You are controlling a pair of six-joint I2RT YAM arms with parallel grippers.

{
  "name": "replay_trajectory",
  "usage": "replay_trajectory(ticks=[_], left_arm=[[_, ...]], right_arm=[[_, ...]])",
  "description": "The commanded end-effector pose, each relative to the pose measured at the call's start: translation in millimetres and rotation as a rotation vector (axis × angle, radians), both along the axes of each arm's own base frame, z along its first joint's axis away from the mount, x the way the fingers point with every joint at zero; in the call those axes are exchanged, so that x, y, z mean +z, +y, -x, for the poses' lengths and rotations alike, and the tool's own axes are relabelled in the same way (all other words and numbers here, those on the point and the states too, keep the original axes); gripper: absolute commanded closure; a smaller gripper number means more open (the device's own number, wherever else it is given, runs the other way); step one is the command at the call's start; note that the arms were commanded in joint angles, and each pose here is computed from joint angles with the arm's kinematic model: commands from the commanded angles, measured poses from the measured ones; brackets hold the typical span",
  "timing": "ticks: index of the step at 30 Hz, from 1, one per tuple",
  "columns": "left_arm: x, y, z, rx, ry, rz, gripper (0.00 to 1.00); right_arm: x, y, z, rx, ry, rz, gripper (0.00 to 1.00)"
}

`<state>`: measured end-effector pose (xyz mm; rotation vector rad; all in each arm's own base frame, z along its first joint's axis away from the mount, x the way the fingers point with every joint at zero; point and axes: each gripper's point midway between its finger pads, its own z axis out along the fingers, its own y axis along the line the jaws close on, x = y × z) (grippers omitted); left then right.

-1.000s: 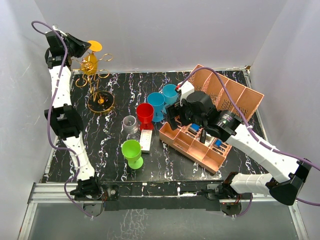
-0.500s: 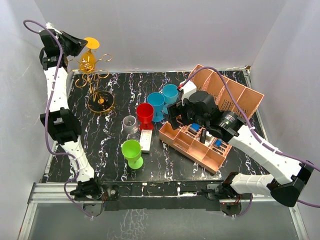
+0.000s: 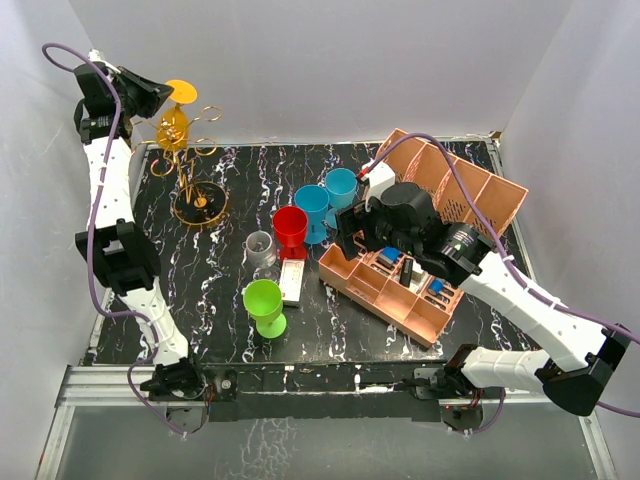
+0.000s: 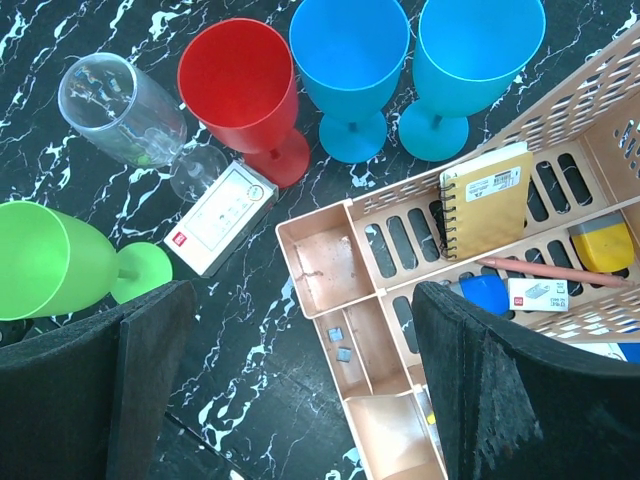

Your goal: Take the wine glass off the wine glass rack

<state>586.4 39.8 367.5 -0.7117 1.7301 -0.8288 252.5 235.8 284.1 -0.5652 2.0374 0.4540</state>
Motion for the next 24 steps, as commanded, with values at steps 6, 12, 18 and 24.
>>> replay_trajectory(ticks=[6,12,18,24], left_arm=[[51.5,-15.2,35.8,-0.050,-0.086,0.008,1.00],[50.2,-20.0,39.4,-0.071,-0.083,0.031,1.00],[52.7,-29.8,40.8,-0.120,-0.091,0.087,1.00],[54.9,-32.3,45.5,-0.122,-0.099,0.115,1.00]], right_arm=[[40.3,-0.8,1.5,-0.003,-0.077,-0.103,0.00],[41.3,-2.1,3.8,-0.002,-0.075,-0.108,0.00],[43.9,-1.6,5.3,-0.001,-0.073,-0.122,0.00],[44.7,-1.2,6.3,0.001,-0.070,-0.129,0.00]])
